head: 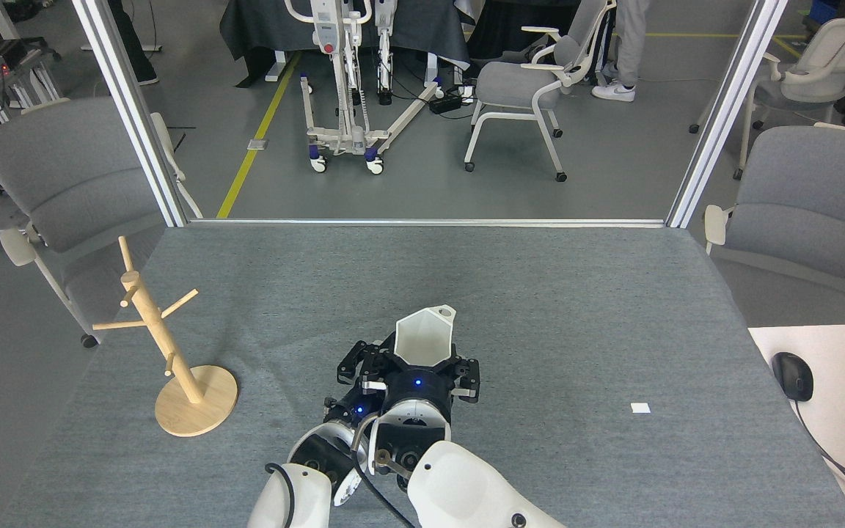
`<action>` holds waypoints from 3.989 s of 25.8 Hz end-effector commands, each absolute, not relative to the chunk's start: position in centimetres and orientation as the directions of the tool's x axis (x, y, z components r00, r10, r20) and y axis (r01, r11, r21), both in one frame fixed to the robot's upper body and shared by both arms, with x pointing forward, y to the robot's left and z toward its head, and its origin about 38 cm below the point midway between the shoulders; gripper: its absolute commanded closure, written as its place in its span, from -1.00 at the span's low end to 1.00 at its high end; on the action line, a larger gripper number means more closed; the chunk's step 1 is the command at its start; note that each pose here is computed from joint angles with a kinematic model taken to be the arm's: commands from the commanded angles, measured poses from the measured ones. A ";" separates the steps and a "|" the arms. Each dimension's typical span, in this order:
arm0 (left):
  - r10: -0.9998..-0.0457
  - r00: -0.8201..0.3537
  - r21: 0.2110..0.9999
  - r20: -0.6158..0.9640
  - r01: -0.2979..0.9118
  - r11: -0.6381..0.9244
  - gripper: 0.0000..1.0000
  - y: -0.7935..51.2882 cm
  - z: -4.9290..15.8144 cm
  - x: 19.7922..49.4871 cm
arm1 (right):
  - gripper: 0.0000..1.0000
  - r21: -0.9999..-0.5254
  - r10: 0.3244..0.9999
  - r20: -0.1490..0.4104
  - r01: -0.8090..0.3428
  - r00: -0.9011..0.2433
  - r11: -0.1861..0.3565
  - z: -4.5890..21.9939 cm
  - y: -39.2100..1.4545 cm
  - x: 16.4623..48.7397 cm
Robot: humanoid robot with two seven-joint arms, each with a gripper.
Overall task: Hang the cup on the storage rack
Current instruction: 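Bring the left gripper under the cup and grasp its base, then release the cup from the right gripper and withdraw it, then move the cup with the left gripper beside the wooden stand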
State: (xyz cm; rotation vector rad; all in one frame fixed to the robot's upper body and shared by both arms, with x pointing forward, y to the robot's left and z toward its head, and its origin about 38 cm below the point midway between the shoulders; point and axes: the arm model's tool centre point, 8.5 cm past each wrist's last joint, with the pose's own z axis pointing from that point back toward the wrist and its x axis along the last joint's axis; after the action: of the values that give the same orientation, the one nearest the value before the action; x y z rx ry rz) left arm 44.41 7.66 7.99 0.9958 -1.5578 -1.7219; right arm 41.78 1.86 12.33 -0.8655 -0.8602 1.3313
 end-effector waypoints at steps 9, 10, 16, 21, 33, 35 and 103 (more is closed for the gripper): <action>-0.884 -0.430 0.983 -0.183 -0.049 -0.179 -0.96 12.3 5.5 42.5 | 0.85 -0.816 0.997 0.068 -0.574 0.035 0.076 13.9 2.8 42.0; -0.888 -0.419 0.981 -0.191 -0.051 -0.187 -0.96 13.0 5.1 42.1 | 0.86 -0.811 0.997 0.070 -0.580 0.033 0.077 13.9 2.9 41.9; -0.905 -0.369 0.977 -0.210 -0.051 -0.206 -0.96 14.1 4.9 42.2 | 0.89 -0.781 0.996 0.089 -0.619 0.025 0.085 13.9 3.7 41.3; -0.908 -0.369 0.979 -0.200 -0.049 -0.196 -0.96 13.4 5.2 42.6 | 0.89 -0.767 0.994 0.102 -0.635 0.022 0.093 13.7 3.9 41.2; -0.921 -0.357 0.987 -0.159 -0.060 -0.147 -0.97 10.9 6.3 43.8 | 0.95 -0.693 0.981 0.193 -0.708 -0.006 0.132 14.7 5.3 41.2; -0.919 -0.358 0.987 -0.162 -0.061 -0.150 -0.97 11.1 6.2 43.7 | 0.95 -0.690 0.981 0.196 -0.711 -0.004 0.135 14.6 5.2 41.2; -0.938 0.076 0.940 -0.338 0.068 -0.334 1.00 37.6 5.7 27.1 | -0.98 -0.998 0.998 0.064 0.020 0.014 0.063 7.5 -32.8 41.4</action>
State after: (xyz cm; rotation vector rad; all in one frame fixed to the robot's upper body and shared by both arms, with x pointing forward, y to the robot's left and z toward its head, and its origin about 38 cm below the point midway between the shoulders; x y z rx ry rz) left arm 29.29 32.83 4.41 1.3606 -1.0331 -1.4945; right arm 42.30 -32.91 7.49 -1.2055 -1.2579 1.1200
